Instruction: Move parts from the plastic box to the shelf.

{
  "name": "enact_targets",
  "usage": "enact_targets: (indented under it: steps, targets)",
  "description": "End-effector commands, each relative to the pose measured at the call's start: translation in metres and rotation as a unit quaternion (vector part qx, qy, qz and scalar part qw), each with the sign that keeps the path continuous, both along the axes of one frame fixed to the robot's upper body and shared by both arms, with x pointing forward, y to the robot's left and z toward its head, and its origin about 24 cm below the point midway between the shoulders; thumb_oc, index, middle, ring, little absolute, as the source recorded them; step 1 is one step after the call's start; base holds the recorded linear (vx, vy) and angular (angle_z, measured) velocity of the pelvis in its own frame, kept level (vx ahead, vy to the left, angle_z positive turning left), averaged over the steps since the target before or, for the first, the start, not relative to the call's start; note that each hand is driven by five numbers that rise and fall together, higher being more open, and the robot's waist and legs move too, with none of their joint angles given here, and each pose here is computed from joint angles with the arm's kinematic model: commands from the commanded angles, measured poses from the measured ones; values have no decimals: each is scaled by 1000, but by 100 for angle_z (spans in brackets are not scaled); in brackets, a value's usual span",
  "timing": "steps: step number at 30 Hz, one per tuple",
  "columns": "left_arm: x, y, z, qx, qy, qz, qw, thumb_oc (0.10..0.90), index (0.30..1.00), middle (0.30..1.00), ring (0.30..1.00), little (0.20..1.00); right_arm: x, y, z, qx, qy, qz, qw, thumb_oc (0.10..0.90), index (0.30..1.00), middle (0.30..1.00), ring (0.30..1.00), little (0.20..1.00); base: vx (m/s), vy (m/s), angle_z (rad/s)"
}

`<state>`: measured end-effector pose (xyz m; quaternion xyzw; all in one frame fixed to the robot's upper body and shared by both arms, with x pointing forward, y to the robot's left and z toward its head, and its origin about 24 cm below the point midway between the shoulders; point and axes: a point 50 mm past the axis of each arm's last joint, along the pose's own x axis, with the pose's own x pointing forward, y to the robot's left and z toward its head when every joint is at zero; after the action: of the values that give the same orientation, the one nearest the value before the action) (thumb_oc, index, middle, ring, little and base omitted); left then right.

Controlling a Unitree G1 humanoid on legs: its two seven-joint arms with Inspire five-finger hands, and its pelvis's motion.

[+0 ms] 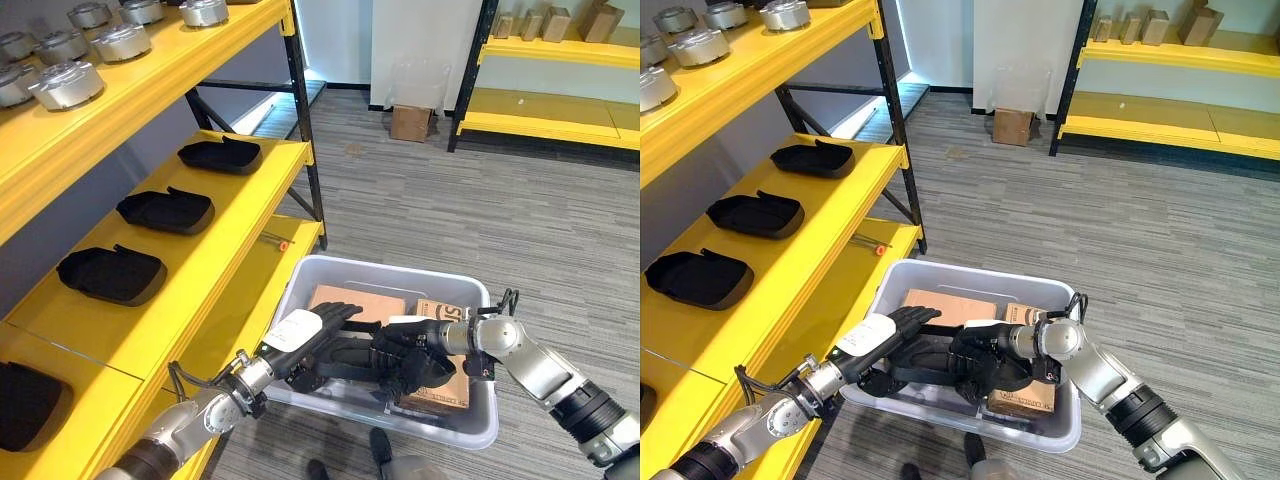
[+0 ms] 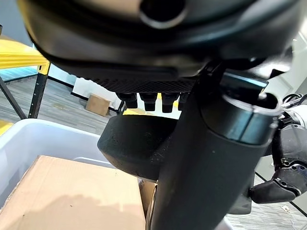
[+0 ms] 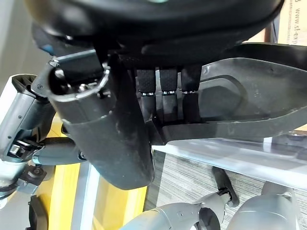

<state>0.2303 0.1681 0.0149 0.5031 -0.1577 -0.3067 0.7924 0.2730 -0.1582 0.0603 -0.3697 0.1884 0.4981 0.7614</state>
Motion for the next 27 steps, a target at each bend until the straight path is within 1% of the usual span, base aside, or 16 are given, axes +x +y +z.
enact_targets:
  steps: [1, 6, 10, 13, 16, 27]
  targets:
    - [27, -27, 43, -100, -94, -29, 990, 900, 1000, 1000, 1000, 1000, 10, 55, 35, 99, -46, 107, 988, 400, 300, 300, 300, 300, 0, 0, 0]
    - [28, -30, 42, -124, -63, -24, 990, 900, 1000, 1000, 1000, 1000, 9, 56, 35, 99, -49, 107, 988, 400, 300, 300, 300, 300, 0, 0, 0]
    - [24, -32, 38, -109, -63, -38, 991, 900, 1000, 1000, 1000, 1000, 10, 55, 36, 99, -51, 107, 988, 400, 300, 300, 300, 300, 0, 0, 0]
    - [22, -34, 35, -81, -66, -59, 993, 900, 1000, 1000, 1000, 1000, 11, 54, 38, 97, -50, 108, 988, 400, 300, 300, 300, 300, 0, 0, 0]
    - [20, -37, 38, -76, -70, -82, 991, 900, 1000, 1000, 1000, 1000, 10, 54, 40, 94, -49, 114, 988, 400, 300, 300, 300, 300, 0, 0, 0]
    - [19, -50, 51, -117, -65, -112, 985, 900, 1000, 1000, 1000, 1000, 7, 65, 42, 104, -48, 126, 985, 400, 300, 300, 300, 300, 1, 0, 0]
